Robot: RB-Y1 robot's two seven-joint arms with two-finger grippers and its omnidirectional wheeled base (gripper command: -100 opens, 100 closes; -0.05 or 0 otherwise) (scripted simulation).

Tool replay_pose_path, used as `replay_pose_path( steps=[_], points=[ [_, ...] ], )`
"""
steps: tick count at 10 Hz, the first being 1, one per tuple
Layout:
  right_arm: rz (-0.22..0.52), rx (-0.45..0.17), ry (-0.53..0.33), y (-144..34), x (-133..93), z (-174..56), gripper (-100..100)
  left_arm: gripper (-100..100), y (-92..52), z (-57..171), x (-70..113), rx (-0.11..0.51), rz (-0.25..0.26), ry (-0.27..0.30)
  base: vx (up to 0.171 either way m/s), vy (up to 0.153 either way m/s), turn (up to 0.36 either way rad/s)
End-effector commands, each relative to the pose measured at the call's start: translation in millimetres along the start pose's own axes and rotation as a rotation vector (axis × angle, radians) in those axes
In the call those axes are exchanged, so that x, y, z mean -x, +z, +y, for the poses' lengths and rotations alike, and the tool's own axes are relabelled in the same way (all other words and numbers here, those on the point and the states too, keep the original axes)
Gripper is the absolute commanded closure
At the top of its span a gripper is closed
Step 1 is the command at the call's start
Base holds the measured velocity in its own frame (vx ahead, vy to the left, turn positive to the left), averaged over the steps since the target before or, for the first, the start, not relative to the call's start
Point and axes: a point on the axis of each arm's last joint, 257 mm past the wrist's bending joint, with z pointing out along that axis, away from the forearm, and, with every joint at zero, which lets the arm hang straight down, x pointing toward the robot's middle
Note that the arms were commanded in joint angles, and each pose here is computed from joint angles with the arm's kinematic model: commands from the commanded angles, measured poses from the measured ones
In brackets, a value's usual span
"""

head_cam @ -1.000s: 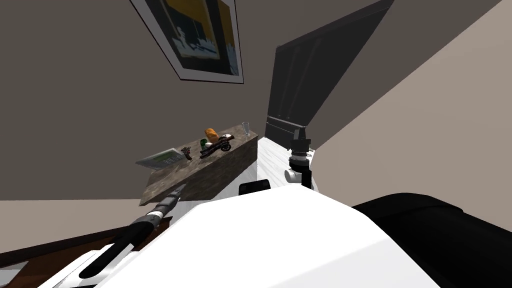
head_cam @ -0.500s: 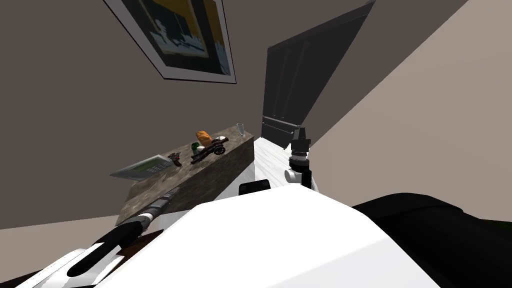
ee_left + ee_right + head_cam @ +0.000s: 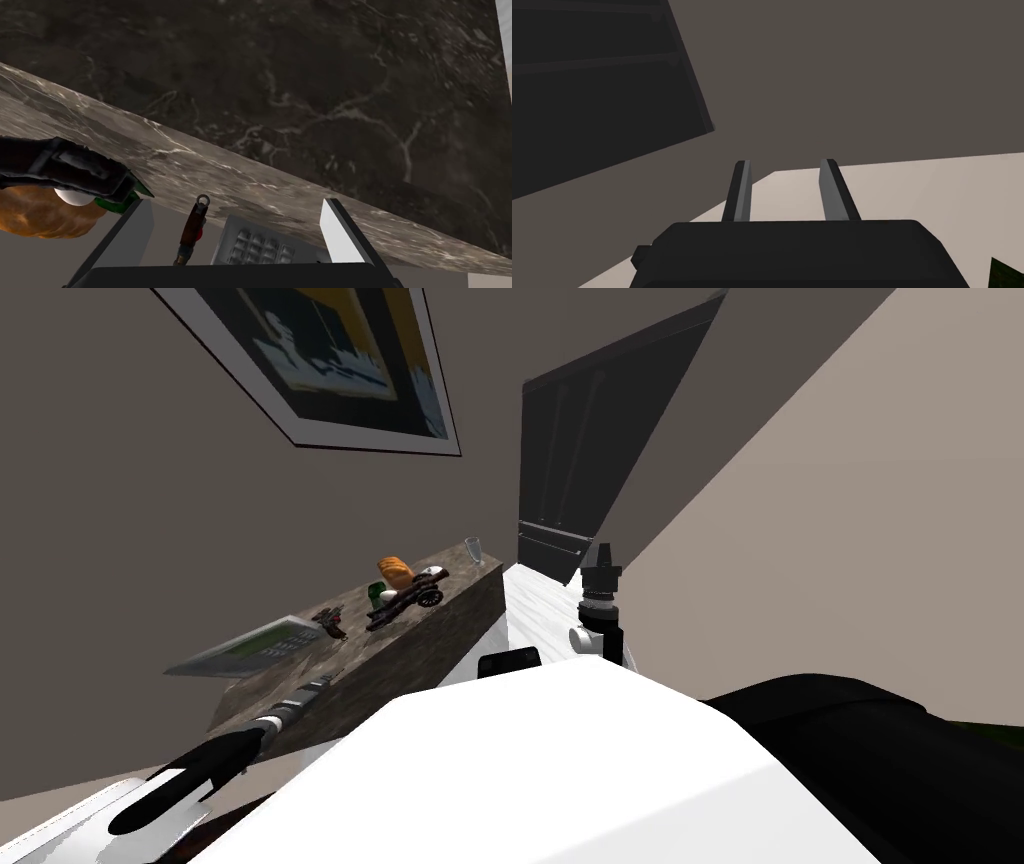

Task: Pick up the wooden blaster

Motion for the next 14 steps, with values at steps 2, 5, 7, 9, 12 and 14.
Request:
replay_pose_path(
  steps=[2,5,7,9,12,14],
  points=[
    [0.000,0.000,0.000,0.0,0,0,0,-100,0.7,10,17.4,0.048,-0.013,0.056,0.099,0.040,-0.116],
    [0.000,0.000,0.000,0.0,0,0,0,-100,1.3,22,47.5,0.120,-0.038,0.146,0.115,0.063,-0.111],
    [0.000,0.000,0.000,0.0,0,0,0,-100,1.4,24,66.0,0.154,-0.053,0.202,0.148,0.117,-0.109],
    [0.000,0.000,0.000,0.0,0,0,0,-100,1.3,26,78.9,0.178,-0.066,0.241,0.115,0.111,-0.070],
    [0.000,0.000,0.000,0.0,0,0,0,0,1.2,26,83.8,0.186,-0.070,0.253,0.048,0.069,-0.035],
    [0.000,0.001,0.000,0.2,0,0,0,-100,3.7,46,111.1,0.245,-0.125,0.216,-0.182,0.059,-0.362]
  ],
)
